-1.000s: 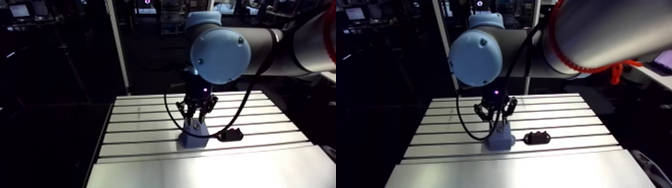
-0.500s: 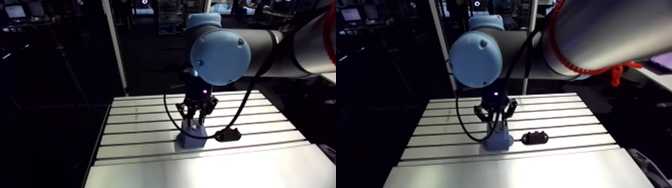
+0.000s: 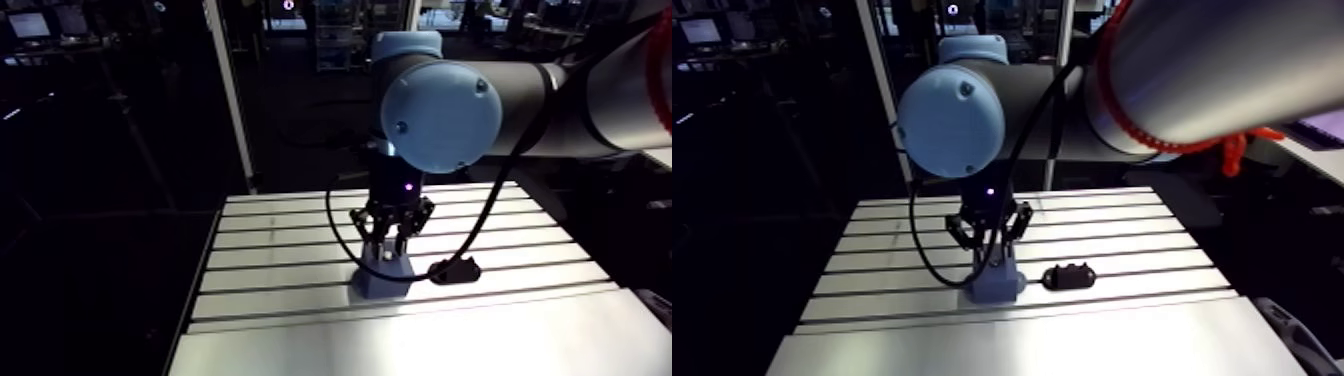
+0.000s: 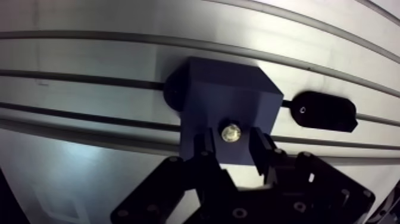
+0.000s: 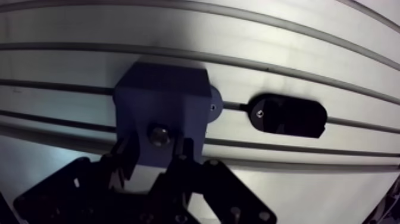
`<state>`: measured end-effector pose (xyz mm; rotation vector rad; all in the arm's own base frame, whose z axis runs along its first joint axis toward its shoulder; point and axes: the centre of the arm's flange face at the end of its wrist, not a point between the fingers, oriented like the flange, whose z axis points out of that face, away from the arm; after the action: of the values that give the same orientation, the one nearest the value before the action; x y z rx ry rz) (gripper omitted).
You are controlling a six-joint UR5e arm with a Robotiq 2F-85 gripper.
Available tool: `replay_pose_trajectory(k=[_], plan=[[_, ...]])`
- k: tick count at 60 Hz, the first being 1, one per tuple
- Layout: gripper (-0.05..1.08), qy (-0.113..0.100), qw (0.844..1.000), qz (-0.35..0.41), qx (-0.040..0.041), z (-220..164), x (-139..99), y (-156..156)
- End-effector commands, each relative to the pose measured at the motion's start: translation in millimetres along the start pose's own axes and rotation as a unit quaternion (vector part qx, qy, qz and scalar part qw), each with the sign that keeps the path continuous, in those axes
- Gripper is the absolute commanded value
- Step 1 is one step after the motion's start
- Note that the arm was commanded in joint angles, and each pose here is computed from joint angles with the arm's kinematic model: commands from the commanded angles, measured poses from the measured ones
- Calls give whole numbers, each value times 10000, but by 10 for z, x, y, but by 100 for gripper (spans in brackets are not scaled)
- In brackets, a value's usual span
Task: Pick up the M10 bolt and insert it into the hex recess until seated.
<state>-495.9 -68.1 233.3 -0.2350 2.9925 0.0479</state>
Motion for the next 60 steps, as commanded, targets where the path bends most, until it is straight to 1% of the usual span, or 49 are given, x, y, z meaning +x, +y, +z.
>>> replay_pose_trajectory(k=[1,23,30,43,60], plan=[[55,-16,10000,-1,11,12,1,-2],[57,-23,10000,-8,12,25,7,-8],[60,-20,10000,-15,-4,19,10,-3],[60,-26,10000,-8,3,26,13,-4],[62,-36,10000,-24,-10,32,14,-9]])
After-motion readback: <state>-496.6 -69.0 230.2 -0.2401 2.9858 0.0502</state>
